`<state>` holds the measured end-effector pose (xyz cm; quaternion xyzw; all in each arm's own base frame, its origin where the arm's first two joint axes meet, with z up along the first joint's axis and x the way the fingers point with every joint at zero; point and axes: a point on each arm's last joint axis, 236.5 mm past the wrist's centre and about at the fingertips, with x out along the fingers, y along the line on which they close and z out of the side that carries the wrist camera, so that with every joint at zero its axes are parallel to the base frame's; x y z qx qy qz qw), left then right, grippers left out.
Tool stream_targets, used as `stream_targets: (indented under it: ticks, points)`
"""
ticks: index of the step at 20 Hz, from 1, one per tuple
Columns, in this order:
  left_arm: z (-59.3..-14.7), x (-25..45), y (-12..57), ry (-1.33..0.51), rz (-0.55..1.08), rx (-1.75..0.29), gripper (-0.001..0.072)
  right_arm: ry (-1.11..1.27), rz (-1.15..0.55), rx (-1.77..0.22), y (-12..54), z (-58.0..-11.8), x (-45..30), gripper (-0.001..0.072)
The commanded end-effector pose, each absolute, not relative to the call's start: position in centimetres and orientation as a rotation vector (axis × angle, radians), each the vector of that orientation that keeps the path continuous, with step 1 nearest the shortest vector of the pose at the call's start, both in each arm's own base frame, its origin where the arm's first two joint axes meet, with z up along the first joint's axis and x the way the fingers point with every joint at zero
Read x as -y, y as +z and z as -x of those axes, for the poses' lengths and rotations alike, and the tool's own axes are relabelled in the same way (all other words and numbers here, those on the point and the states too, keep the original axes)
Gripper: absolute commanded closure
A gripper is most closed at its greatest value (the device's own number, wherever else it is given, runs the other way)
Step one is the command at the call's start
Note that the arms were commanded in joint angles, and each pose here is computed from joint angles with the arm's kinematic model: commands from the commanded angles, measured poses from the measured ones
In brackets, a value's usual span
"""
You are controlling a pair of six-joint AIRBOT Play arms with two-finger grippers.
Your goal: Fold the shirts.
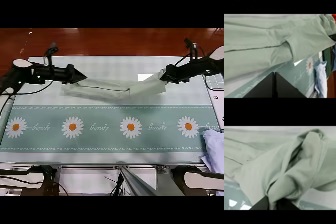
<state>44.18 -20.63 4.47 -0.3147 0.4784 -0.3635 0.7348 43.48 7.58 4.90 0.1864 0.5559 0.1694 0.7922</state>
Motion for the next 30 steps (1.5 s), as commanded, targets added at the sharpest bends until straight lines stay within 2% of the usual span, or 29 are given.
stream_targets:
  ticks: [1, 4, 11, 15, 20, 25, 30]
  points:
    - [-41.8, 27.3, 4.7, -0.905, 0.682, -1.083, 0.0682, 0.348, -0.365, -1.207, 8.6, -40.1, -7.3, 0.0681]
    - [-38.4, 33.2, 2.5, -0.971, 0.638, -1.172, 0.0681, 0.343, -0.359, -1.209, 10.4, -38.5, -7.3, 0.0681]
    - [-32.1, 41.2, -2.6, -1.039, 0.619, -1.339, 0.0682, 0.292, -0.127, -1.247, 11.7, -34.5, -8.8, 0.0681]
    - [-30.0, 43.0, -5.0, -1.003, 0.634, -1.429, 0.0682, 0.271, -0.13, -1.2, 13.6, -33.5, -9.3, 0.0681]
    - [-26.4, 46.5, -4.2, -1.081, 0.696, -1.47, 0.0682, 0.225, -0.147, -1.149, 14.9, -33.5, -8.6, 0.068]
    - [-30.3, 44.1, -1.5, -1.111, 0.747, -1.361, 0.0684, 0.278, -0.22, -1.055, 16.4, -35.3, -10.7, 0.0681]
    - [-38.9, 33.8, 9.5, -1.089, 0.802, -1.03, 0.0684, 0.405, -0.203, -0.925, 16.8, -38.2, -17.8, 0.068]
